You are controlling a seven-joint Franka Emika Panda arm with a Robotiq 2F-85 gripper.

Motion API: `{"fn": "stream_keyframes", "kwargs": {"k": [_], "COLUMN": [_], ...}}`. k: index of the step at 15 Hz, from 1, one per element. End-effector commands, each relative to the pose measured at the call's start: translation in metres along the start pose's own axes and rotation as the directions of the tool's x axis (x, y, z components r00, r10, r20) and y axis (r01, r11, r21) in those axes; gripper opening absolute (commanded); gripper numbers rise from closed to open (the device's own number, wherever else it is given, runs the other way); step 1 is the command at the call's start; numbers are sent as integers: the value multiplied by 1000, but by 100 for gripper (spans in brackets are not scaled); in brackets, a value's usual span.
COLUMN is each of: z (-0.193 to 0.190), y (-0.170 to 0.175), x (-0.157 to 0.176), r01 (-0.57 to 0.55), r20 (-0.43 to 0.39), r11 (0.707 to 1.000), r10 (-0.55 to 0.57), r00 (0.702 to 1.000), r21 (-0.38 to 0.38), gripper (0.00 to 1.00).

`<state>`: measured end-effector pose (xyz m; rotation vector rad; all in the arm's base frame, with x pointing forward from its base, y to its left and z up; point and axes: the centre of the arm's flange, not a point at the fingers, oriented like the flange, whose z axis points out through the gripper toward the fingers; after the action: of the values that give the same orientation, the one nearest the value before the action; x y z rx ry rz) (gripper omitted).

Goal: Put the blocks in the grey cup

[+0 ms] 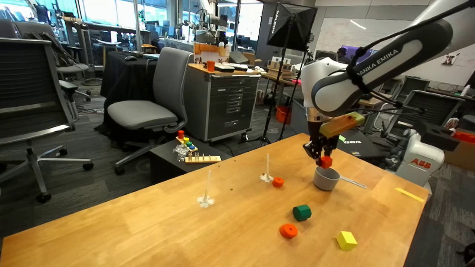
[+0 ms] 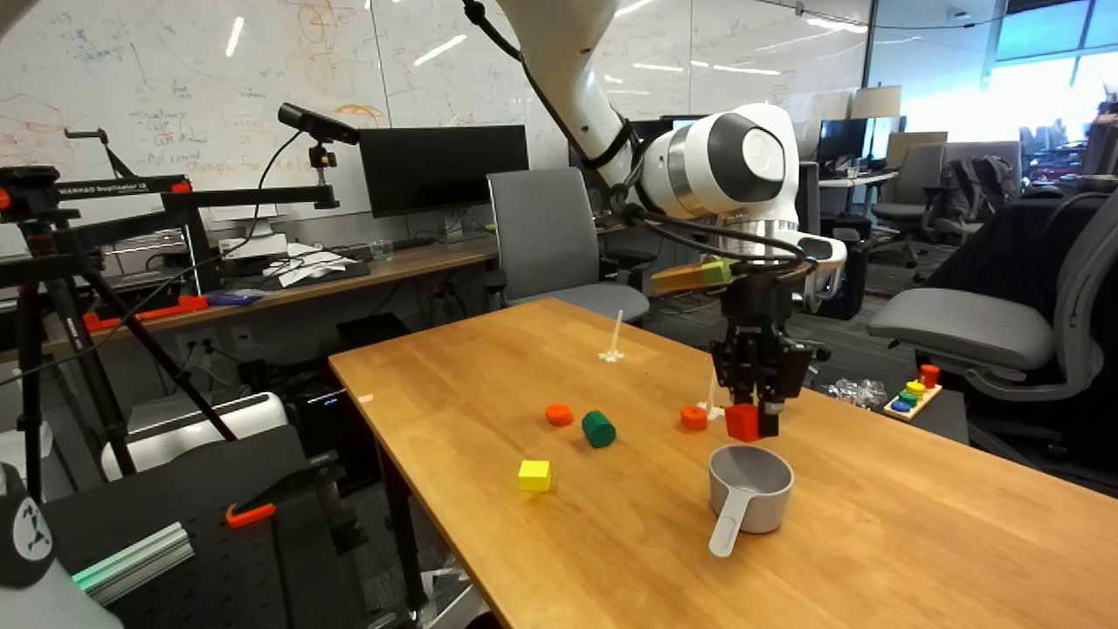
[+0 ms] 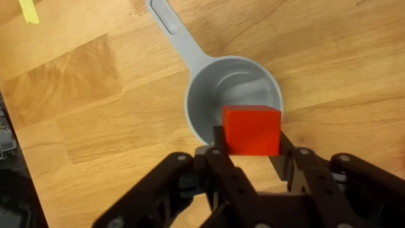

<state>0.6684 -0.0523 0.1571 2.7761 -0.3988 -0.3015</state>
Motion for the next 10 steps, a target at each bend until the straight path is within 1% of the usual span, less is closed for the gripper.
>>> {"fn": "stream_keyframes", "kwargs": {"k": [1,3,4,5,6,7,10], "z": [-11,-16,-18,-21,-25,-30,-45], "y": [2,-6,-9,-15,-21,-33,-86], "x": [-14,-15,-17,-18,-20,-24,-47], "r01": [-19,-6,4,12,22,55,174], "r20": [-2,-8,-14,-15,-22,-32,-54], "r11": [1000,1000,1000,1000,999,998,984], "r10": [19,6,-4,-12,-22,-54,-172], "r00": [1000,1000,1000,1000,1000,998,984], "r21": [12,16,15,21,25,28,48], "gripper": [66,82,92,98,100,100,100]}}
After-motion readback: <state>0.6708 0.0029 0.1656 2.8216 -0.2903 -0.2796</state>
